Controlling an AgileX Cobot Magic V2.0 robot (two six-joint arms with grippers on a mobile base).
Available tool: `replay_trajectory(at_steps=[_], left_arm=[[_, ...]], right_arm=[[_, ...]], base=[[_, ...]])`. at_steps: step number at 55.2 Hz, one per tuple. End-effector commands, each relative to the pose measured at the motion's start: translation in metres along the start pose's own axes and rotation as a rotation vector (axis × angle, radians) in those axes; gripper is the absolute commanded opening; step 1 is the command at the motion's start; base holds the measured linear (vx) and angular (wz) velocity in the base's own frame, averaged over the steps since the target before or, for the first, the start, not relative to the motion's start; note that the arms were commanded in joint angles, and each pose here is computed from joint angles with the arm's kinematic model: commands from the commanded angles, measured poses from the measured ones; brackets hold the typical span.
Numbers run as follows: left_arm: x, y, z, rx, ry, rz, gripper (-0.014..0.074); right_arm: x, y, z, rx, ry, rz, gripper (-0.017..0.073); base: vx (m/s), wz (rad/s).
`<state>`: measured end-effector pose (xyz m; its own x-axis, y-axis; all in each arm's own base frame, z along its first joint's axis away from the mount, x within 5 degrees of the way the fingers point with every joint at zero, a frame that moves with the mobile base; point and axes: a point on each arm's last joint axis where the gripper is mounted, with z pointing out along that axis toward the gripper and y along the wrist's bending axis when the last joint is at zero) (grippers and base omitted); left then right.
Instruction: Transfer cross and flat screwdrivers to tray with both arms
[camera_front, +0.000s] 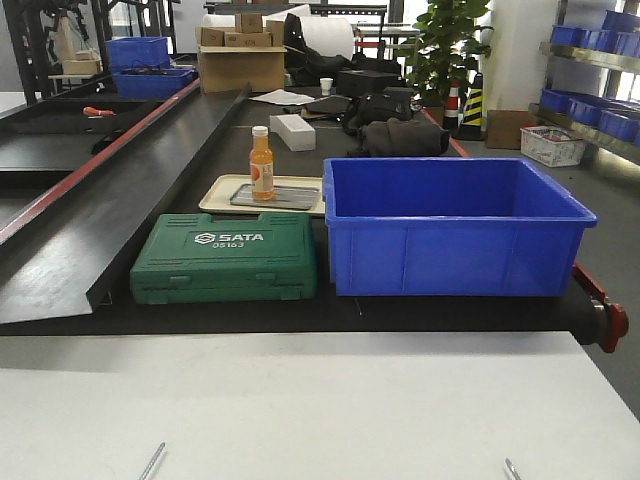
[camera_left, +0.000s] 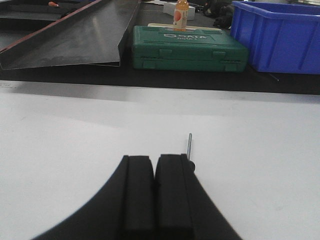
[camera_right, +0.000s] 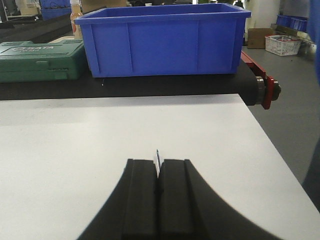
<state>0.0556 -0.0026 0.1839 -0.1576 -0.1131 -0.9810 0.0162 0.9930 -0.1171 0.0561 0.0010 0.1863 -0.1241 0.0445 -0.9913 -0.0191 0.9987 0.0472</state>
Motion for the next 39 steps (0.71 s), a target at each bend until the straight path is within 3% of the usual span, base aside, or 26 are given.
replay_trajectory(at_steps=[1,39], left_arm=[[-0.0172,-0.0017,-0.0032,0.012,-0.119,-0.008,-0.0006],[-0.022,-0.0018,-0.0039,0.014,-0.172,-0.009,-0.0006]], right_arm=[[-0.0051,0.0002,-0.0001,0.0,-0.08,-0.013,-0.0008],[-0.0051,0.0002,-0.0001,0.0,-0.08,-0.013,-0.0008]], base=[[0.0,0.0],[0.0,0.0]])
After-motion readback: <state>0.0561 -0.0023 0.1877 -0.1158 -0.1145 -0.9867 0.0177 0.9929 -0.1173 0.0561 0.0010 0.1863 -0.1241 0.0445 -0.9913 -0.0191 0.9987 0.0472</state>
